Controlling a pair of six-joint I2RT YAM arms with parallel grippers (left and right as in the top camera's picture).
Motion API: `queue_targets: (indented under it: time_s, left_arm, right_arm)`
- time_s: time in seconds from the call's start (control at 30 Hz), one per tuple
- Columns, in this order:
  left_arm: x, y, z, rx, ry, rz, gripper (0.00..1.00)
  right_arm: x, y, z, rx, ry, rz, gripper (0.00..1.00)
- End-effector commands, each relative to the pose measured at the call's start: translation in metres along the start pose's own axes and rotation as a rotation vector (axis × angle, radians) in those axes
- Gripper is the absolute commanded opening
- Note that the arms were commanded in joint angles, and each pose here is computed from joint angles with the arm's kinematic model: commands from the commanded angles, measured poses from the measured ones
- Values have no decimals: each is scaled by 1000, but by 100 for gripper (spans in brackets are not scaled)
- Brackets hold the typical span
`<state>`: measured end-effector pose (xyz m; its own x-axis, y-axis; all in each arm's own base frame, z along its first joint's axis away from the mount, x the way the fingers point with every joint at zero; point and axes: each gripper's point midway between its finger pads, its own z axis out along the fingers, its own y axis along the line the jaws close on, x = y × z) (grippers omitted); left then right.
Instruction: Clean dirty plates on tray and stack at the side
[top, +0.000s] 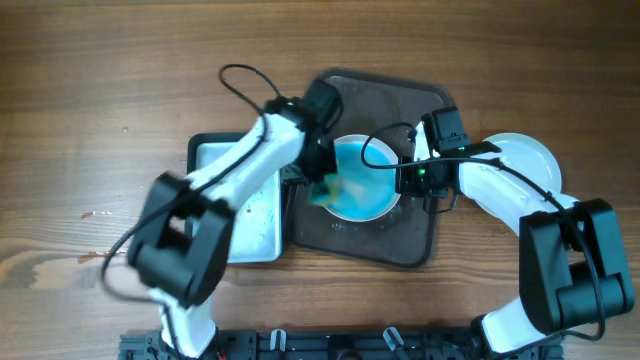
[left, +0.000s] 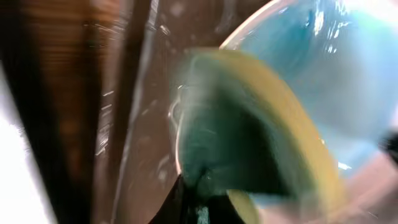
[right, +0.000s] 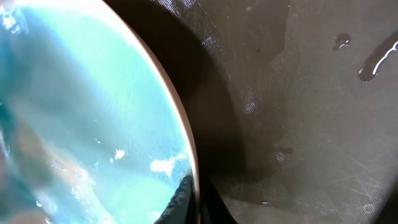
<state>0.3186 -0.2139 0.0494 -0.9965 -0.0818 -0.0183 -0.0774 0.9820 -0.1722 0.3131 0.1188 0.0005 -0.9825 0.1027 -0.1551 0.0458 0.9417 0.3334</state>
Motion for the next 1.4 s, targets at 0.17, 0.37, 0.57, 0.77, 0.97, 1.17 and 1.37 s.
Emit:
queue_targets:
  time_s: [0.17,0.37,0.57,0.77,0.97,1.17,1.37]
  left_arm:
    - [-7,41,-92,34,-139,-72,4]
    - [1,123,-65,-245,-129,-208,4]
    - [19,172,-8,-283,-121,-328,7]
    - [18,161,-14,-143,-76,-295,36]
    - [11,154,-63,-35,-162,-326,73]
    - [13,168,-116,11,-307,-381,100]
    - [16,179,-154,45,-440,-426,100]
  right_arm:
    - [8,-22,8,87,23,0,4]
    - [8,-22,8,87,23,0,4]
    - [5,-21,8,83,14,-68,4]
    - [-3,-16,8,61,-15,-134,4]
    - [-4,-10,-7,48,-35,-11,4]
    - [-19,8,-56,32,-114,-45,4]
    - [-35,44,-117,58,-98,-144,4]
